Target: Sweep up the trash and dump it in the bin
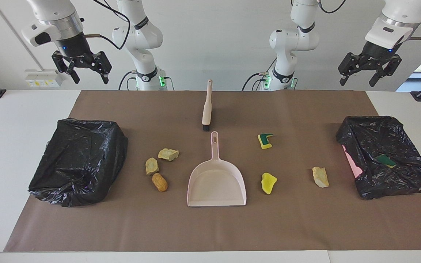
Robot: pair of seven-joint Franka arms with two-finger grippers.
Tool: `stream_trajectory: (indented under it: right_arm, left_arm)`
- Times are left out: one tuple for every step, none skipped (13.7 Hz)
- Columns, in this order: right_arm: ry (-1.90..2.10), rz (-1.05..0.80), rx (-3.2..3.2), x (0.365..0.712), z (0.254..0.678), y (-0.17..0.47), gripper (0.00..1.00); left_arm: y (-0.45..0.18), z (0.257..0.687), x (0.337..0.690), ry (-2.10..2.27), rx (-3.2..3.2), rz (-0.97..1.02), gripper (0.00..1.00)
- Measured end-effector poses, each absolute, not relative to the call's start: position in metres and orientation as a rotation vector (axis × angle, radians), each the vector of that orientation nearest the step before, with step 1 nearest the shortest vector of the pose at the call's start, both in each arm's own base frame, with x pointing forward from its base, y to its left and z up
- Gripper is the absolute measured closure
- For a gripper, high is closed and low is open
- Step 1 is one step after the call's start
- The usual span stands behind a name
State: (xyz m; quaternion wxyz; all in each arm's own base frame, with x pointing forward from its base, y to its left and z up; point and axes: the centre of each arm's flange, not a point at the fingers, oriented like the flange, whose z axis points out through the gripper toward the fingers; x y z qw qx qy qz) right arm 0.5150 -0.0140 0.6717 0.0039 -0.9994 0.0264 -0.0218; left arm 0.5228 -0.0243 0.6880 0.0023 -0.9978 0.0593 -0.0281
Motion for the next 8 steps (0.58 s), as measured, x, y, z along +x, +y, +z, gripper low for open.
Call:
stream_trajectory:
  right_arm:
    - [0.081,-0.068,-3.132,0.515,0.6717,-0.0133,0.0]
    - [0.076,-0.068,-3.132,0.515,0.6717,-0.0117,0.0]
    - [0.072,-0.068,-3.132,0.5151,0.6717,-0.0103,0.0]
    - [0.07,-0.068,-3.132,0.5151,0.6717,-0.0096,0.0]
    - [0.07,-0.068,-3.132,0.5151,0.6718,-0.0095,0.0]
    - [0.069,-0.069,-3.132,0.5151,0.6718,-0.0094,0.0]
    - [0.069,-0.069,-3.132,0.5151,0.6718,-0.0093,0.0]
    - [0.068,-0.069,-3.133,0.5151,0.6718,-0.009,0.0]
  left_arm:
    - [-0.0248,0.6881,0.5227,0.187,-3.13,-0.088,0.0]
    - [-0.026,0.6881,0.5227,0.19,-3.13,-0.088,0.0]
    - [-0.0267,0.688,0.5226,0.192,-3.13,-0.087,0.0]
    - [-0.0266,0.688,0.5226,0.192,-3.13,-0.087,0.0]
    - [-0.0266,0.688,0.5226,0.191,-3.13,-0.087,0.0]
    - [-0.0266,0.688,0.5226,0.19,-3.13,-0.087,0.0]
    - [-0.0266,0.688,0.5226,0.189,-3.13,-0.087,0.0]
    - [-0.0266,0.688,0.5226,0.187,-3.13,-0.087,0.0]
